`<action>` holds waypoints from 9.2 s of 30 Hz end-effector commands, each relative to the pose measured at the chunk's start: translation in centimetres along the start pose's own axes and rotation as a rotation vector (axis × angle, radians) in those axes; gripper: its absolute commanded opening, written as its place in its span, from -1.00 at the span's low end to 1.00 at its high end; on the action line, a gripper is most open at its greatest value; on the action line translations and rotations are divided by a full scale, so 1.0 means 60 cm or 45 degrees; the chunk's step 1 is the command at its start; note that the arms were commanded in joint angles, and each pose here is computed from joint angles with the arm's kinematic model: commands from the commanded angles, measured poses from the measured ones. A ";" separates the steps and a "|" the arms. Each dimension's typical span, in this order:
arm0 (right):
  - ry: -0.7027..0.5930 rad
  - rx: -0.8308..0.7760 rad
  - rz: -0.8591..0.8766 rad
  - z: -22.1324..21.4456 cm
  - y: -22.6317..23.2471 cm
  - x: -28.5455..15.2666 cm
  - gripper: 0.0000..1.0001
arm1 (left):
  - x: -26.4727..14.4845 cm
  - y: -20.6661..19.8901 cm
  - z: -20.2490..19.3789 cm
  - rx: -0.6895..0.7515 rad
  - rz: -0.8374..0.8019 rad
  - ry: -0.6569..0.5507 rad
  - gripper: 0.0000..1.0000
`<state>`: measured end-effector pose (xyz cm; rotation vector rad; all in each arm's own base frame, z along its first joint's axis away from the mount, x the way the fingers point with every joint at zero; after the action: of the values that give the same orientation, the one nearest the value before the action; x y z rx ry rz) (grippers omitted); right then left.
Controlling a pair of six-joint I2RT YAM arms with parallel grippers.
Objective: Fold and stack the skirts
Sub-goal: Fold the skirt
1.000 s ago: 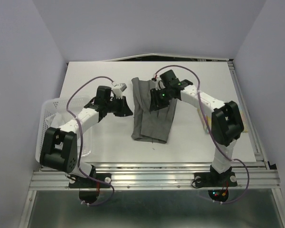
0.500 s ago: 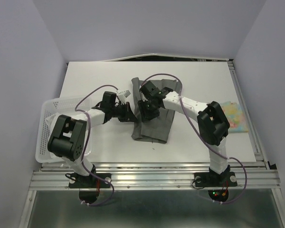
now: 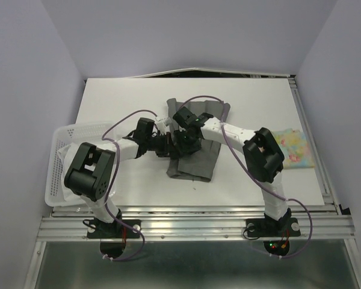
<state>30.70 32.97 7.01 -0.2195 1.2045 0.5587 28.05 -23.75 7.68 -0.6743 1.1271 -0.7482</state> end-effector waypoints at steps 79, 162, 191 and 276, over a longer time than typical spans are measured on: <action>0.079 0.229 0.187 -0.015 0.036 -0.001 0.02 | -0.010 -0.054 -0.069 0.010 -0.072 -0.111 -1.00; 0.336 0.476 0.583 -0.065 0.038 0.150 -0.16 | -0.070 -0.055 -0.042 -0.008 -0.010 -0.090 -0.58; -0.293 0.185 0.820 0.208 -0.111 0.028 -0.16 | -0.014 0.103 -0.102 -0.316 0.391 0.056 -1.00; -0.382 -0.204 0.441 0.230 -0.240 0.070 0.50 | -0.044 -0.109 -0.251 1.876 0.127 0.745 -1.00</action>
<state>49.79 29.01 11.95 0.0409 0.8516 1.0095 14.13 -26.86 6.99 0.9983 0.7025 -1.3833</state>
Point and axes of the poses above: each gripper's point midway between its finger pads, its own x axis out along the fingers, its own y axis along the line the jaws close on, z = x × y, the point moved 2 cm from there along -x, back along the fingers, and after that the axes turned 11 degrees about -x, right-handed, at the moved point
